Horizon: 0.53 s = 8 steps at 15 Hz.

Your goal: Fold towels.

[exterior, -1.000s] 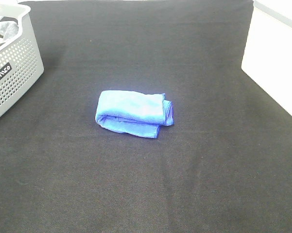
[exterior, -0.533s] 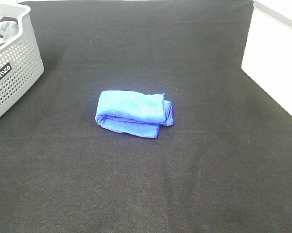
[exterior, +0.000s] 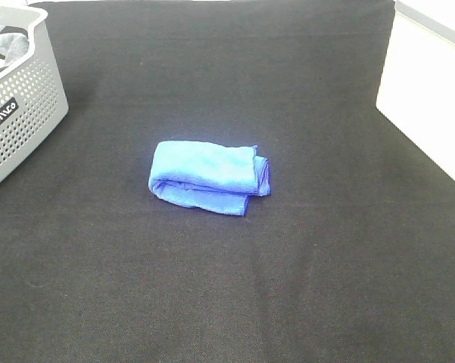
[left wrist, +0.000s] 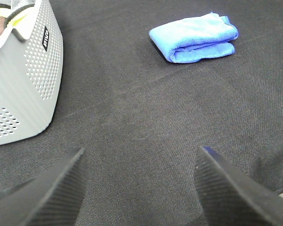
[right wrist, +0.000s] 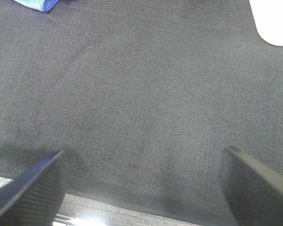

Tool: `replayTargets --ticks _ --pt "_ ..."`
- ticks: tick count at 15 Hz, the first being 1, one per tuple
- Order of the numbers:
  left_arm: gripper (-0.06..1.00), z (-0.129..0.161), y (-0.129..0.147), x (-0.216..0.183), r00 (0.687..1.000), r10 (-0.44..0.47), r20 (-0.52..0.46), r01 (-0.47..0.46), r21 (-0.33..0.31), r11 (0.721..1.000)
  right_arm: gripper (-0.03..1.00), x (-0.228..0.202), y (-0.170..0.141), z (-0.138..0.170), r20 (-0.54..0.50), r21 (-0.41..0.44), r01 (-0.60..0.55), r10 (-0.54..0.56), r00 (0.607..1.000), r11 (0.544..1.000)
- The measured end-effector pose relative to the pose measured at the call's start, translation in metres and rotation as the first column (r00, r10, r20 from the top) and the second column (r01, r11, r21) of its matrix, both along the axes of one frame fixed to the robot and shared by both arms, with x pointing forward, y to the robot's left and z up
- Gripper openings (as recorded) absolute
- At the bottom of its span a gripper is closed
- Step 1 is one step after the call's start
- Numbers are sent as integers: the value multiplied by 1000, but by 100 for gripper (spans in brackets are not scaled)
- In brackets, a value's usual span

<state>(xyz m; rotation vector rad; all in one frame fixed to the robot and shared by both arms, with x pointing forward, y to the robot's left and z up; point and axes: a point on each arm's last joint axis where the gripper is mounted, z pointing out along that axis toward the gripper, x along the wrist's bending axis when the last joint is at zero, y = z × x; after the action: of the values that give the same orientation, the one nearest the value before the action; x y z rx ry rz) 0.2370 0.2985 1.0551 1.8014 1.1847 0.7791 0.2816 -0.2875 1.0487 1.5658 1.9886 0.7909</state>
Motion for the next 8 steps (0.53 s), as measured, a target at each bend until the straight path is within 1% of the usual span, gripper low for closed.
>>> replayTargets --ticks 4,8 --pt "63 0 0 0 1000 20 -13 -21 -37 999 83 0 0 0 0 0 0 0 1000 1000" --pt "63 0 0 0 1000 27 -15 -28 -42 999 83 0 0 0 0 0 0 0 1000 1000"
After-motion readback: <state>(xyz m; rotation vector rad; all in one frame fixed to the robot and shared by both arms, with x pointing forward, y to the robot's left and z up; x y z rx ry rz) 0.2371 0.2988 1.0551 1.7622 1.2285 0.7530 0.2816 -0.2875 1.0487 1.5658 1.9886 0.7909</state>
